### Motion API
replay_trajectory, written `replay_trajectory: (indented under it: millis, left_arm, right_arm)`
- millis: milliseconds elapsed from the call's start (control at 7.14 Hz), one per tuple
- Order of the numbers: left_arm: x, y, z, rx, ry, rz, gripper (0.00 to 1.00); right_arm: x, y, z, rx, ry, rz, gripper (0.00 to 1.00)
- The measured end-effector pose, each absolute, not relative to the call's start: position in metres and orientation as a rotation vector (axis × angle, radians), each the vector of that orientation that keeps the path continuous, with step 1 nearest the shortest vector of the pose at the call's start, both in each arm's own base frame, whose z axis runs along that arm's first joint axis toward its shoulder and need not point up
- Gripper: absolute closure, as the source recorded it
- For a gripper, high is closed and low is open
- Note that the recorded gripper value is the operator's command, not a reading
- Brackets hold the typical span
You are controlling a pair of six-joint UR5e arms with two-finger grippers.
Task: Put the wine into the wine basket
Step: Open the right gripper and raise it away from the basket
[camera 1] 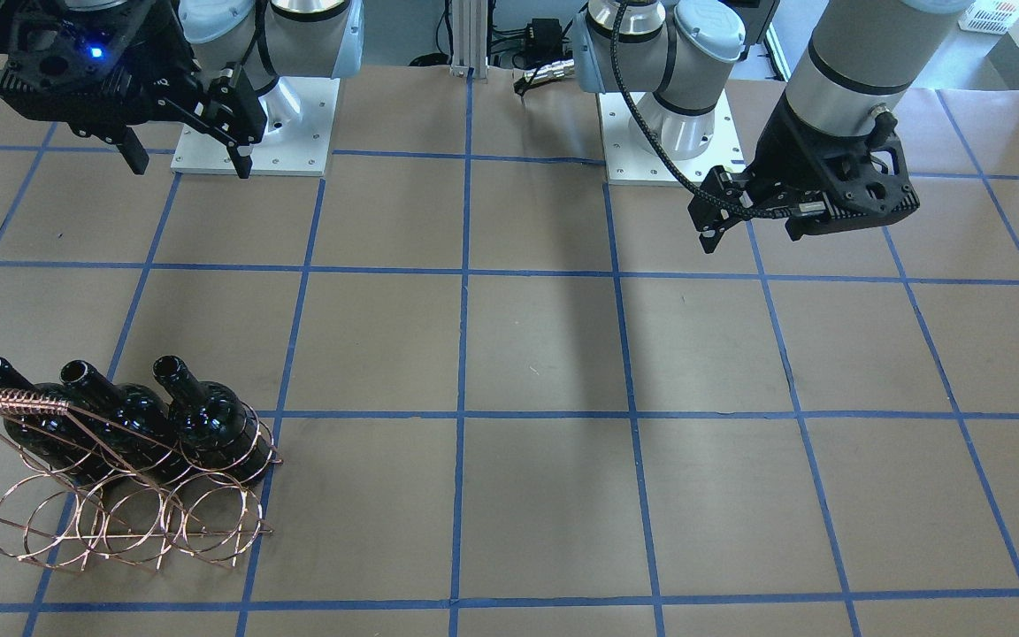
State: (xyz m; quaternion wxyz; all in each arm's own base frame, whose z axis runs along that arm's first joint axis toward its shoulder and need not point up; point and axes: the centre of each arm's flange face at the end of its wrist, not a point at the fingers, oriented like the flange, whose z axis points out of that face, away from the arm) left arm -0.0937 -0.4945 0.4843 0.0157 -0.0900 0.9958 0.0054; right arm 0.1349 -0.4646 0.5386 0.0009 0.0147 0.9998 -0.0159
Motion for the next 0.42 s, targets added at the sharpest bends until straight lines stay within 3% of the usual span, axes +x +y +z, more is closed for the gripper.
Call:
replay_trajectory:
  millis: [420]
  left_arm:
    - [-0.0946,-0.4929,0.4863,-0.29,3.099,0.012,0.0]
  right_arm:
    - [0.1356,-0.4645,0.5389,0.041,3.138,-0.053,0.0]
